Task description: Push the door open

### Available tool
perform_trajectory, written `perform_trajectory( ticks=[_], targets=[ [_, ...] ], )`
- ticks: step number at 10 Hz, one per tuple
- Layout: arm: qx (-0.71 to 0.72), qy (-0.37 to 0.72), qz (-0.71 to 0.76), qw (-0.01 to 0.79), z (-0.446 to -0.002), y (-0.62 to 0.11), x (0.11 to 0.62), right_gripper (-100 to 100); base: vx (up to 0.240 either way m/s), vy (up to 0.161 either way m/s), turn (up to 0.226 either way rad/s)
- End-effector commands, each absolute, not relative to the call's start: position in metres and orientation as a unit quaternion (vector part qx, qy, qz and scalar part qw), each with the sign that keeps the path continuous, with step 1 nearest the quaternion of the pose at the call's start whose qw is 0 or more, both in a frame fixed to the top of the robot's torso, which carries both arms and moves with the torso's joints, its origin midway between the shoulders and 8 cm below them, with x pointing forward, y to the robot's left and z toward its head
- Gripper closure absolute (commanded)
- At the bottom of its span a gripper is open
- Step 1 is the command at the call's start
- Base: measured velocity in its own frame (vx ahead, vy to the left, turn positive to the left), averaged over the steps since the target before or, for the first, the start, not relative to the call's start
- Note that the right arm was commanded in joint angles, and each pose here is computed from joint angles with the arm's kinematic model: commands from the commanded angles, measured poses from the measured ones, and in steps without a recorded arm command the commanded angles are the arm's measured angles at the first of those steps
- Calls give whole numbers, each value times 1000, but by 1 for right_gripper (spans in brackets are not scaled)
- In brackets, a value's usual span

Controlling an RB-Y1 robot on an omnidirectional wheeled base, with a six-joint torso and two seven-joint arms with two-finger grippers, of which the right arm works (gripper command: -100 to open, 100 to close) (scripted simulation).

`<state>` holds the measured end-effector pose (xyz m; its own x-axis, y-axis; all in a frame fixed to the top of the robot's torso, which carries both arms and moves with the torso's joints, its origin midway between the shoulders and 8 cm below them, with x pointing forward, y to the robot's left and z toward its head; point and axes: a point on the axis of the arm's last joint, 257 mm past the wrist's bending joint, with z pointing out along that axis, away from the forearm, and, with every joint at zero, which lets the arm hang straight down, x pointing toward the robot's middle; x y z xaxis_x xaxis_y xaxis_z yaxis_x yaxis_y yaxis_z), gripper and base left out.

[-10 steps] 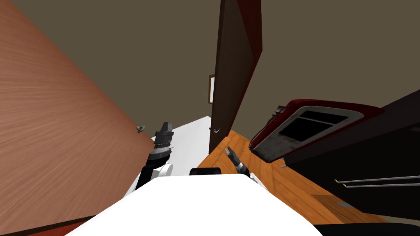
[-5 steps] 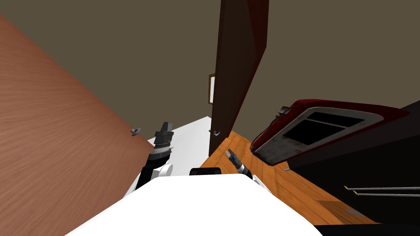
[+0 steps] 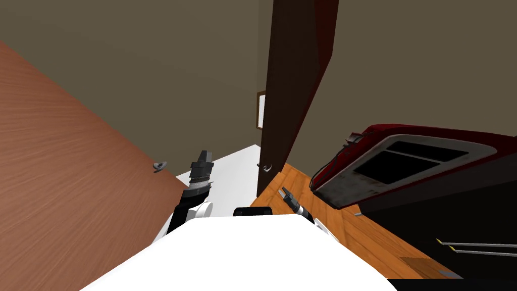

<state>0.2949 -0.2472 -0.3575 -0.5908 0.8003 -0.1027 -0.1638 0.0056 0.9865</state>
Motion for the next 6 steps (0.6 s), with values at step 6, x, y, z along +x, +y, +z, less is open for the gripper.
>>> perform_trajectory(
  ticks=[6],
  targets=[
    [277,633,650,317,-380,-264,270,-100,152,-14,-3]
  ],
)
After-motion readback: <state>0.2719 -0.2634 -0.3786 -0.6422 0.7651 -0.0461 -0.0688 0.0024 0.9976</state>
